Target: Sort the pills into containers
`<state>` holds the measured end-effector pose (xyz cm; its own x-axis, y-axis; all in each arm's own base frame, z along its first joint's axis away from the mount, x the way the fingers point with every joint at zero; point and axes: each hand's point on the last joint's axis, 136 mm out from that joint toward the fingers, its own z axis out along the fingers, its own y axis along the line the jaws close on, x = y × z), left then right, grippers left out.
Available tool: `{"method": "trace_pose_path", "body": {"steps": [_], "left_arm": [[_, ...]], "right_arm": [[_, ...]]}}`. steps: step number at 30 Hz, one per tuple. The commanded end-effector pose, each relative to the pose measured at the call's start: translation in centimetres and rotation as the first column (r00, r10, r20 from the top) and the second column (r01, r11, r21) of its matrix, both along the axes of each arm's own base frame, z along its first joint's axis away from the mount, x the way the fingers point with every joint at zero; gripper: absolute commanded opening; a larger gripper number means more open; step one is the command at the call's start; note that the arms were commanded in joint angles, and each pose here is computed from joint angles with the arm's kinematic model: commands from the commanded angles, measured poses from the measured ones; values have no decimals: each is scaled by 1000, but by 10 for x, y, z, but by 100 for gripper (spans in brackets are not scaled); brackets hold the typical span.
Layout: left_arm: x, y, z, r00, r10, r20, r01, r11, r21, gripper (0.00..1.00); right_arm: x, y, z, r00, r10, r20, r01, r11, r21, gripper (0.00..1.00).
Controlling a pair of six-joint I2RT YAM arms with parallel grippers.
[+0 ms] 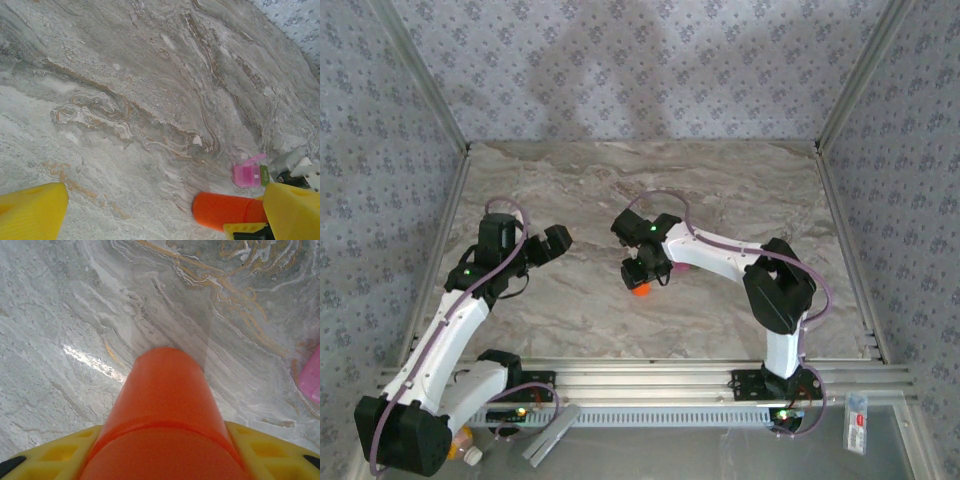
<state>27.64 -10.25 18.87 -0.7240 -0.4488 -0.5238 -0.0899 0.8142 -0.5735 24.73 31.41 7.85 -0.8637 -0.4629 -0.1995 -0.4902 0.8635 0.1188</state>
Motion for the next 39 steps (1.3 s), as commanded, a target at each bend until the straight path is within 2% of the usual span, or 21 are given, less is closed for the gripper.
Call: {"method": "trace_pose_path", "body": {"steps": [1,5,9,13,18,22,28,39], "left_arm": [[8,-4,14,998,-26,52,26,1000,-12,100],[14,-15,22,992,-92,89,92,996,-4,100],[24,-40,33,960,-233,153,227,972,54,99],[30,-74,48,868,-430,250,384,899,210,100],[34,-110,51,725,-605,330,476,786,395,99],[35,-137,48,604,-695,390,510,713,481,100],[43,-165,40,486,-754,442,530,656,538,100],[44,-203,43,341,-806,483,625,579,525,93]], "right_arm": [[-3,2,17,1000,6,-7,-6,999,43,43],[16,-1,57,999,-20,43,14,991,131,41],[51,-14,112,992,-72,101,44,967,253,41],[86,-33,154,983,-128,130,73,931,359,41],[105,-48,188,982,-142,126,70,886,458,41],[104,-52,199,986,-109,124,38,880,474,41],[93,-51,196,993,-55,102,2,885,465,41],[71,-39,183,999,20,29,-31,878,478,41]]}}
